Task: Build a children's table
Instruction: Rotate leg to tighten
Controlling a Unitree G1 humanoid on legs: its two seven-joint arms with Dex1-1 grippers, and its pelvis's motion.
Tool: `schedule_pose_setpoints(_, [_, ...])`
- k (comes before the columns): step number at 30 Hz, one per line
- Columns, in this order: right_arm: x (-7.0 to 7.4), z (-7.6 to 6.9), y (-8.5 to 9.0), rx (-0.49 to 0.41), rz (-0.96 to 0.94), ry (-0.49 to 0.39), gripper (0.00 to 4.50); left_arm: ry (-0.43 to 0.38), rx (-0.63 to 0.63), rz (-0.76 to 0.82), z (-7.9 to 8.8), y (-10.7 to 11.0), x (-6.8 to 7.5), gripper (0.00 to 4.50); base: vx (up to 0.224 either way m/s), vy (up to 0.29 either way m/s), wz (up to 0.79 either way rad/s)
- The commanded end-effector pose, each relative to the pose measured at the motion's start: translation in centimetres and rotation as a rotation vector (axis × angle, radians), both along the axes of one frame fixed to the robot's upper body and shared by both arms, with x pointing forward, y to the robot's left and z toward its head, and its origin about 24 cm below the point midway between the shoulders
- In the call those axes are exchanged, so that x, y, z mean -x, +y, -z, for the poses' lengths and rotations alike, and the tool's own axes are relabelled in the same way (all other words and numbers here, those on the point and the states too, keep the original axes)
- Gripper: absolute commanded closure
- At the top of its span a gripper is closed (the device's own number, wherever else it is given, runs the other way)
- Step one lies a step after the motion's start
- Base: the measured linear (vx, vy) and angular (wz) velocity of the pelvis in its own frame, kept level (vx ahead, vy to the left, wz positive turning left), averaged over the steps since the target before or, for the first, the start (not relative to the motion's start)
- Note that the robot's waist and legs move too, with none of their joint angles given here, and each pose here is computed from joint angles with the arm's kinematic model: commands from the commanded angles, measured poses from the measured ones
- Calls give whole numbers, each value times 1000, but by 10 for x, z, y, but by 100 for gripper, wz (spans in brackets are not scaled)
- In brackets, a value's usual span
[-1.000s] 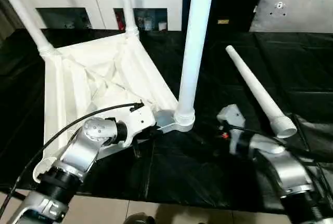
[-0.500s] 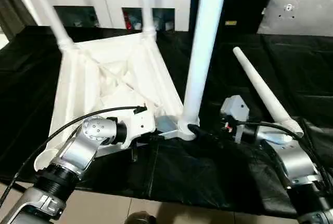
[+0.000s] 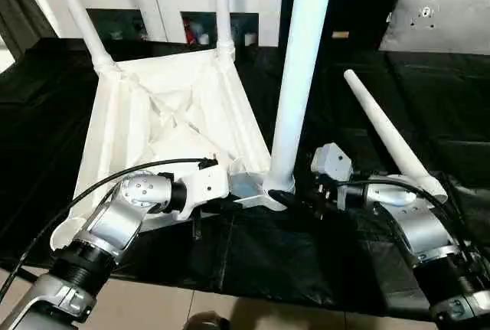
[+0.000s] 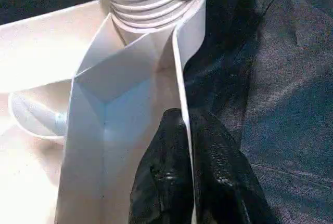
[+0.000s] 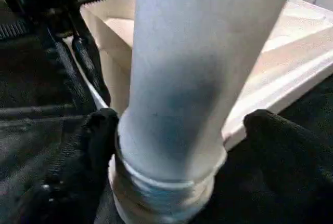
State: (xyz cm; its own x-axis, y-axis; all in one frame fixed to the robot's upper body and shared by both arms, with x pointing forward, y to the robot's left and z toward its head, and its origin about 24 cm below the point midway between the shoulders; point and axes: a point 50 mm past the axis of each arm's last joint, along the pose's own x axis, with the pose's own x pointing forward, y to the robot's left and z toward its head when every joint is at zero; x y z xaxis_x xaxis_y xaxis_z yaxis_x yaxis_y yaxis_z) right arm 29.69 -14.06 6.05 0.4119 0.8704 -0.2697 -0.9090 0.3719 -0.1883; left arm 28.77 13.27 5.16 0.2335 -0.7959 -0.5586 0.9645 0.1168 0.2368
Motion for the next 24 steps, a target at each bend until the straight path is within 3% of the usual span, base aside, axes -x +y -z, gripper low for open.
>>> schedule_pose_setpoints(1, [-3, -3, 4, -13, -19, -2, 60, -4, -45, 108, 0, -8, 5, 450, 0, 0, 0])
schedule_pose_setpoints(13, [-4, 2, 7, -10, -48, 32, 170, -4, -54, 126, 0, -9, 7, 450, 0, 0, 0])
schedule_pose_setpoints(24, [1, 14, 10, 8, -73, 142, 188, 30, -58, 157, 0, -7, 12, 450, 0, 0, 0])
